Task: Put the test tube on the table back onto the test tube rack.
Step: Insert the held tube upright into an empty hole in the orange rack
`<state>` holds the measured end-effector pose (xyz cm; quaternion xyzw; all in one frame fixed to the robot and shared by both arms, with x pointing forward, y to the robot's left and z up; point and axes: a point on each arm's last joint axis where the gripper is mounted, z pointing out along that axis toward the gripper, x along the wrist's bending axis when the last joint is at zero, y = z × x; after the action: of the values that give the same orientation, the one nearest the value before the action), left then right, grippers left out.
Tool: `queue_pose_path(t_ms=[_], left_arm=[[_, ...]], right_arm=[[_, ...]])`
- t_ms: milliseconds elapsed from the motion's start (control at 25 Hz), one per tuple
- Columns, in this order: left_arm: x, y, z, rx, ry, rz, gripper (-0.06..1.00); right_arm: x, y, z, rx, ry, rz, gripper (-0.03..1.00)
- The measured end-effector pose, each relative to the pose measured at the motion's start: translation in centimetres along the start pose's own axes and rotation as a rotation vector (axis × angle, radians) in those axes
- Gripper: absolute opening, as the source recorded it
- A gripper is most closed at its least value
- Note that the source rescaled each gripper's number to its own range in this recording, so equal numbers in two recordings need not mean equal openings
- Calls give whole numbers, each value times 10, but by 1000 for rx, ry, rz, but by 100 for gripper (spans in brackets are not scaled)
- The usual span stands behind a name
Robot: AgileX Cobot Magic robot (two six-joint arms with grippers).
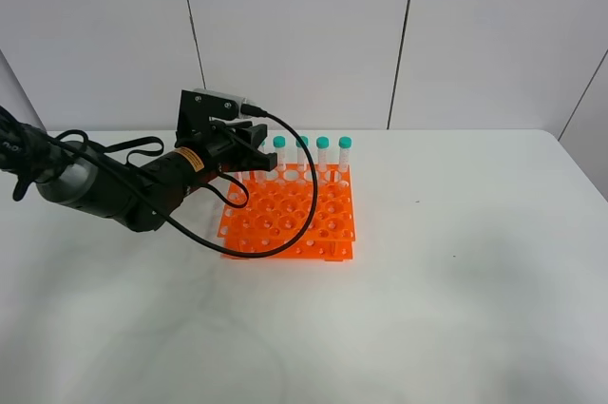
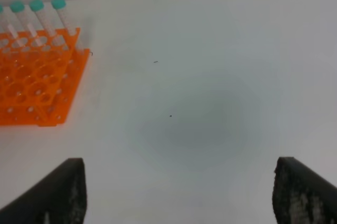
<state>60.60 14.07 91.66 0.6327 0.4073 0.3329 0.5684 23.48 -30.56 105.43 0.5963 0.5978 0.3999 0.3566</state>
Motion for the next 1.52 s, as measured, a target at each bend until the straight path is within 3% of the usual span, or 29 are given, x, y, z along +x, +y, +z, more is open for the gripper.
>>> queue_pose_path(t_ms=[1520], left_arm=[[1,-18,2,81,5,-4,0]], right_arm=[[0,0,0,0,0,0,91]])
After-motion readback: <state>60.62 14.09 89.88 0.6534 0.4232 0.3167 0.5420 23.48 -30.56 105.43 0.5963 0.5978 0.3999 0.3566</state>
